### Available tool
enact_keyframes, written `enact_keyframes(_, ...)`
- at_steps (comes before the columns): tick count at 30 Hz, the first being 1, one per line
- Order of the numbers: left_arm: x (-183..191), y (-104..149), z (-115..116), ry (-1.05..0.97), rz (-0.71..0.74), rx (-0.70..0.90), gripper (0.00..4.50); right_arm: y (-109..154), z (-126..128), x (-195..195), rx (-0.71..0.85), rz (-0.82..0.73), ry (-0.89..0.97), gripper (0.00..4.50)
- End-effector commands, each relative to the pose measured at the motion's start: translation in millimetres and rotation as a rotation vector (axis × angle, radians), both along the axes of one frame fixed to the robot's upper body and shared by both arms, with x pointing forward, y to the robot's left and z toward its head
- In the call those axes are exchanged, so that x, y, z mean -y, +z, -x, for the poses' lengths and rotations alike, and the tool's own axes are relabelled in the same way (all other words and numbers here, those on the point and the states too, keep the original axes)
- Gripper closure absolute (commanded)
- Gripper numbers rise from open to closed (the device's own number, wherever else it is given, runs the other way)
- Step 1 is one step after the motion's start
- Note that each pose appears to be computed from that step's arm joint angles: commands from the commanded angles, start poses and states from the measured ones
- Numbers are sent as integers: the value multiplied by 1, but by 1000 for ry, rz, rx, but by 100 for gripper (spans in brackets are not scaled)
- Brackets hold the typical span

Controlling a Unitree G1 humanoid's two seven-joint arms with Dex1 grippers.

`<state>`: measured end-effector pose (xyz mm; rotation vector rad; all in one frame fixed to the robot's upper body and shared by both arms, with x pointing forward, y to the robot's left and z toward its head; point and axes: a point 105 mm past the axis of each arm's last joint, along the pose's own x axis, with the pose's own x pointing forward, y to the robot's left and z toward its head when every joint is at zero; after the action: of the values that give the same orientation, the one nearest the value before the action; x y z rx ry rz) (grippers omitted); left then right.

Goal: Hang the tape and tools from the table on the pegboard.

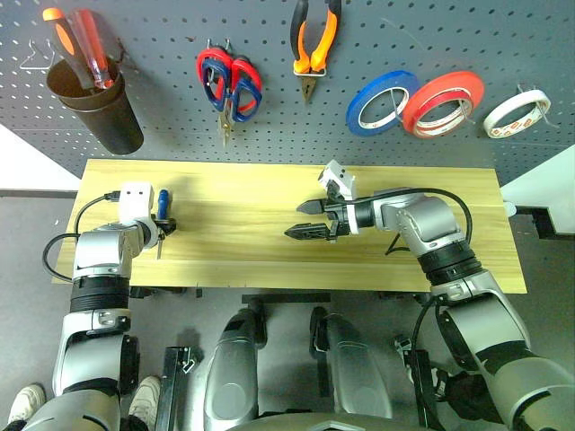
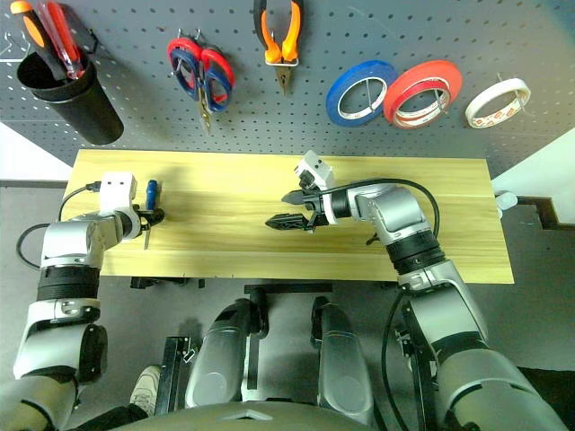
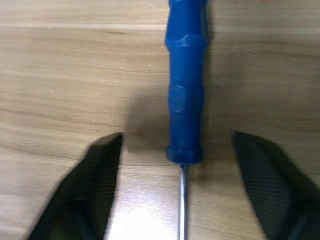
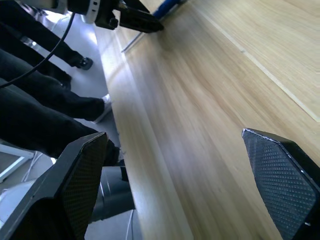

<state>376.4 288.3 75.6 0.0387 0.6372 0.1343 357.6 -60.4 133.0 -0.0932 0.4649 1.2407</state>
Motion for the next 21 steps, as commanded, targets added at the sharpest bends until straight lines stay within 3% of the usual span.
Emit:
enact_keyframes(1, -9, -9, 4, 49, 7, -30, 229, 10, 3, 0, 43, -12, 19, 0)
enact_keyframes(6, -9, -9, 0, 57, 14, -26, 394, 8, 0, 4, 54, 5, 6, 0)
enact_keyframes(14, -4, 4, 7, 15, 38, 4, 402, 13, 1, 14, 81, 24, 25, 0)
enact_keyframes(21, 25, 28, 51, -275, -31, 139, 402, 45, 30, 22, 133, -92, 154, 0)
